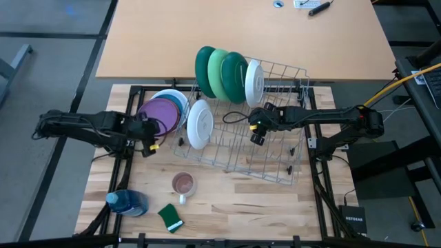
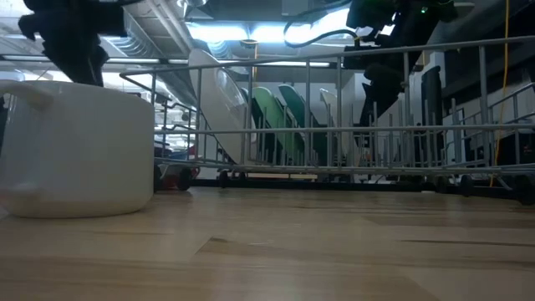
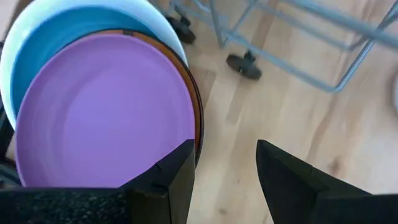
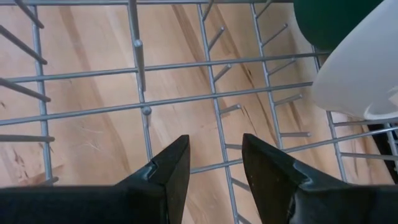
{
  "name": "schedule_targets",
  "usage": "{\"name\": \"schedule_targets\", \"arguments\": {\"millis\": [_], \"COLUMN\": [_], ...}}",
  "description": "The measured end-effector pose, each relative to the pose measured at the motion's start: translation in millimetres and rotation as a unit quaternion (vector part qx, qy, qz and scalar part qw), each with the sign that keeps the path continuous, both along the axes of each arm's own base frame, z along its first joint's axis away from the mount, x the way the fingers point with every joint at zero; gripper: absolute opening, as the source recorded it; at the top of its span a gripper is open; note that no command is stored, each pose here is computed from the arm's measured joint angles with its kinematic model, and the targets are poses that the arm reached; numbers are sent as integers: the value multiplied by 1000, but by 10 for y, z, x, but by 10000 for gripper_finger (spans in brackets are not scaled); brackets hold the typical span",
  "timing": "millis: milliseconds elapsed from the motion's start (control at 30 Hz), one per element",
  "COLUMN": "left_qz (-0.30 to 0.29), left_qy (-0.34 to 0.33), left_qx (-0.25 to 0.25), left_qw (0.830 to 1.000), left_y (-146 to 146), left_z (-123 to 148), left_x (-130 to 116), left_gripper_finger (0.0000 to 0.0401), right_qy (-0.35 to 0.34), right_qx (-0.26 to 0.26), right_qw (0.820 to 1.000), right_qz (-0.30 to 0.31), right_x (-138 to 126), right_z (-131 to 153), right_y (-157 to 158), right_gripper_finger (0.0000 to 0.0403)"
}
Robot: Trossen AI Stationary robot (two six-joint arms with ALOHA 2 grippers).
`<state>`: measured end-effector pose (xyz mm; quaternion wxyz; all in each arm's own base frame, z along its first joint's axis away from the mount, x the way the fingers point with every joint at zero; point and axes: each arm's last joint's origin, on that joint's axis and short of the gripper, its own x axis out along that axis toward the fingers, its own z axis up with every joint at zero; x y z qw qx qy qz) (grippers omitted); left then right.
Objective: Sort dishes
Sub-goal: Put the purple plate into the dishwasher rack
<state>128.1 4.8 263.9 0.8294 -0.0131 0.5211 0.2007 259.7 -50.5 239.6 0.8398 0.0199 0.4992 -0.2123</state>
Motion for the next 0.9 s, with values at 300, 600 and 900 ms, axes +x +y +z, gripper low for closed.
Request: {"name": "schedule_targets", "arguments": {"millis": [300, 600, 900], "left_qz": [-23, -14, 28], "left_qy": [96, 145, 161], "left_qx": [22, 44, 57], "left_qw": [995, 988, 985], "left_y": [-3, 5, 63], "left_z": [-195, -330, -399], "left_x": [231, 367, 426], "left_gripper_finger": [157, 156, 156], "right_qy": [0, 0, 0], "right_qx": [0, 0, 0], "right_qw": [1000, 1000, 1000], "right_qz": [0, 1, 1], "right_x": [0, 0, 0], "right_z": [0, 0, 0], "right_y": [0, 0, 0], "right_gripper_finger": [152, 152, 152]}}
